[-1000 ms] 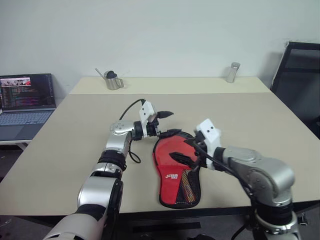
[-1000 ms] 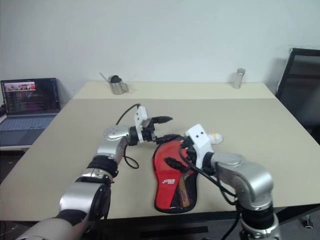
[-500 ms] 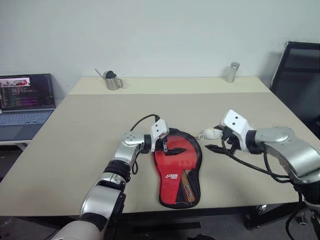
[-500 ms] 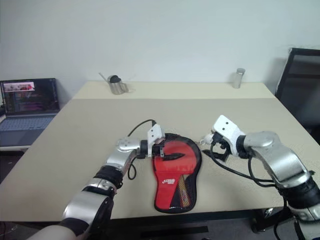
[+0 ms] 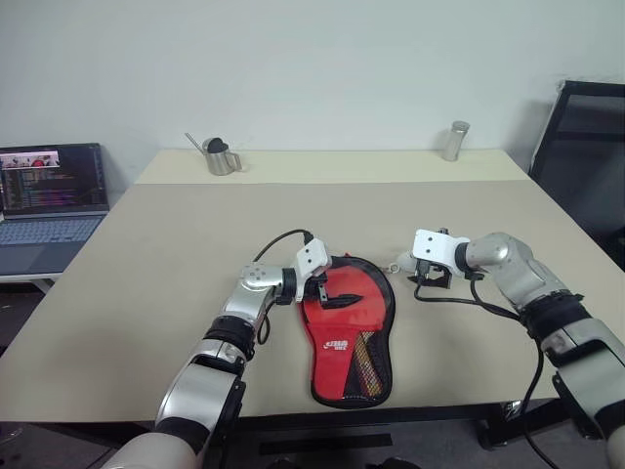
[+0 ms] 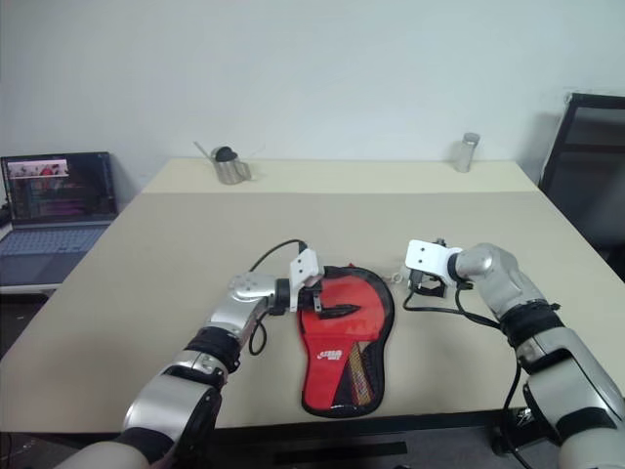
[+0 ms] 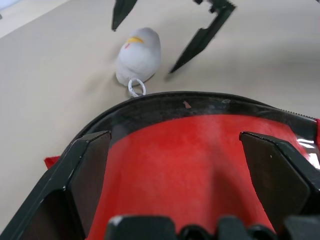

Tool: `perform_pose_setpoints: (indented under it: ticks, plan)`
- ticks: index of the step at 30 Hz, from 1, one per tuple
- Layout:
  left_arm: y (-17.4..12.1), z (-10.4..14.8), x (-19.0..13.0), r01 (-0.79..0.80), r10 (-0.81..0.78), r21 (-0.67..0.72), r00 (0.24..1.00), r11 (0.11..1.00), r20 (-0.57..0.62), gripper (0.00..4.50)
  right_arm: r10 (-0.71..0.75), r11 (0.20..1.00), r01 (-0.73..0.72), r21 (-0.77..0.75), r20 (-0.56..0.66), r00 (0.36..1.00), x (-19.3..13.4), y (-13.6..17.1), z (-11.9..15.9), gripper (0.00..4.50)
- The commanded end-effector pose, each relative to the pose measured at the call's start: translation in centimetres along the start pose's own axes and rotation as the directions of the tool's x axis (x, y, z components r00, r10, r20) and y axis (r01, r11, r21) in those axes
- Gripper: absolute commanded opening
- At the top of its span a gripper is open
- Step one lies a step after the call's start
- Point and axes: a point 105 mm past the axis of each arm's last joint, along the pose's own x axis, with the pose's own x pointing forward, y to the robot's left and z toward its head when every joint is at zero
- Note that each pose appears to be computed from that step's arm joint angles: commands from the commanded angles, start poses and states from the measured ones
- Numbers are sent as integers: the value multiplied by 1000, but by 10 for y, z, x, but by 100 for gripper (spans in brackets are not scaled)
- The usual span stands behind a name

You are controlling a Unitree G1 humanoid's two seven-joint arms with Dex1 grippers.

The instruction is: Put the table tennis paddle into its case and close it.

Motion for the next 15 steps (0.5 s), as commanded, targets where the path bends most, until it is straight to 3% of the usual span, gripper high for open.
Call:
perform_pose_setpoints:
  ticks: [1,4,7,15]
  plan:
    - [-2,11,4,2,-3,32,999,999,35,447,-20,999,19,-30,-27,999,2,-10,-4,450]
    - [-5,9,5,8,-9,28,999,1000,33,447,-14,1000,13,-26,-34,999,7,-10,-4,450]
    - [-8,6,6,19,-20,21,1000,1000,20,450,-9,1000,8,-27,-15,1000,10,-10,1,392]
    - [-14,-15,4,82,-85,-38,993,996,-77,450,25,998,-25,-54,3,1000,13,-4,6,114]
